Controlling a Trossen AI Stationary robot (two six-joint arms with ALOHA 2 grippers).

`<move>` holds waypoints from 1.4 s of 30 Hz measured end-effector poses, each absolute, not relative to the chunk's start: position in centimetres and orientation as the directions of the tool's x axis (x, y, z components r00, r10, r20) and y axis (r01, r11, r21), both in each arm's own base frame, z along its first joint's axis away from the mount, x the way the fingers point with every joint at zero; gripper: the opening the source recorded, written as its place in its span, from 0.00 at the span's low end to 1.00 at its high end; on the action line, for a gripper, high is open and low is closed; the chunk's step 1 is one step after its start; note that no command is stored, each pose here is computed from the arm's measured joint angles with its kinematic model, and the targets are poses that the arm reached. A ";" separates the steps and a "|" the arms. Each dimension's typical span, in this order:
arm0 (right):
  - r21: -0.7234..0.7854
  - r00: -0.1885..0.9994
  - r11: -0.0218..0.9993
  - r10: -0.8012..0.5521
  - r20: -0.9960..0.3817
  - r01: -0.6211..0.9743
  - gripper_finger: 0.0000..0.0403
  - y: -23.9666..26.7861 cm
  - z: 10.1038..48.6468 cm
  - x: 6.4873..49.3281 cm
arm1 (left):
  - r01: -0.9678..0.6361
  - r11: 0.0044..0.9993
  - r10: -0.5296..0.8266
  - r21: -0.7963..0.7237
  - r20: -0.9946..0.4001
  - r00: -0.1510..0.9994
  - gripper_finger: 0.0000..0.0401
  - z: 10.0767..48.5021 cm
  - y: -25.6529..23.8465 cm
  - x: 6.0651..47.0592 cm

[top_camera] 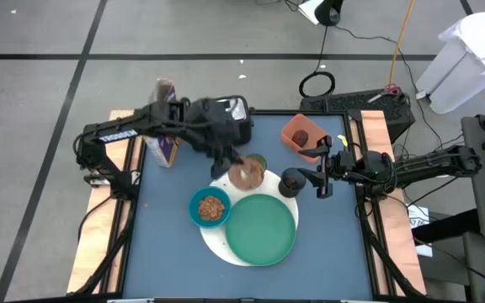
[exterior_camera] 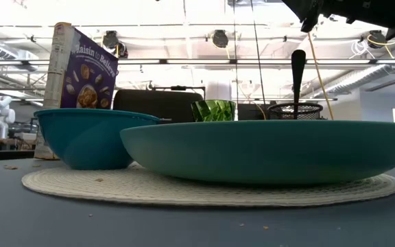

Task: Arrange a breakfast setting
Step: Put the brown toasted bread on the green plate

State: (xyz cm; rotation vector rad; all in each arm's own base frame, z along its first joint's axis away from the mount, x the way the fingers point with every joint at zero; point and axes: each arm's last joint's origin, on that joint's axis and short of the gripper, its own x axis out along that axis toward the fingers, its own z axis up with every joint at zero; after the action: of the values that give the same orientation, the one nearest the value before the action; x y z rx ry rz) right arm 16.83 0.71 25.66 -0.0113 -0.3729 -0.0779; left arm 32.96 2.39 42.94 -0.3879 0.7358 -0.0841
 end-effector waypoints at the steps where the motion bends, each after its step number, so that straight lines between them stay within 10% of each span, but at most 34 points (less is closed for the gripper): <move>1: 0.003 0.928 0.997 -0.074 0.365 0.078 0.61 0.7 25.7 16.8 | -0.051 0.922 -0.225 -0.383 -0.640 0.734 0.09 42.5 1.7 33.2; 17: 0.006 0.928 0.997 -0.074 0.365 0.077 0.61 0.7 25.7 16.8 | -0.042 0.768 -0.388 -0.639 -0.516 0.763 0.09 33.7 -6.2 36.8; 42: 0.003 0.929 0.997 -0.074 0.363 0.078 0.61 0.7 25.7 16.8 | -0.219 0.673 -0.217 -0.707 -0.471 0.855 0.09 24.0 -8.0 35.6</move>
State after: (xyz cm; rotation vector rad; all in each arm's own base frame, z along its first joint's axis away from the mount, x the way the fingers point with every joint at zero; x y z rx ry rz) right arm 16.84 0.71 25.66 -0.0110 -0.3717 -0.0775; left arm 35.59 -8.01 23.99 -0.8446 0.5627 0.0011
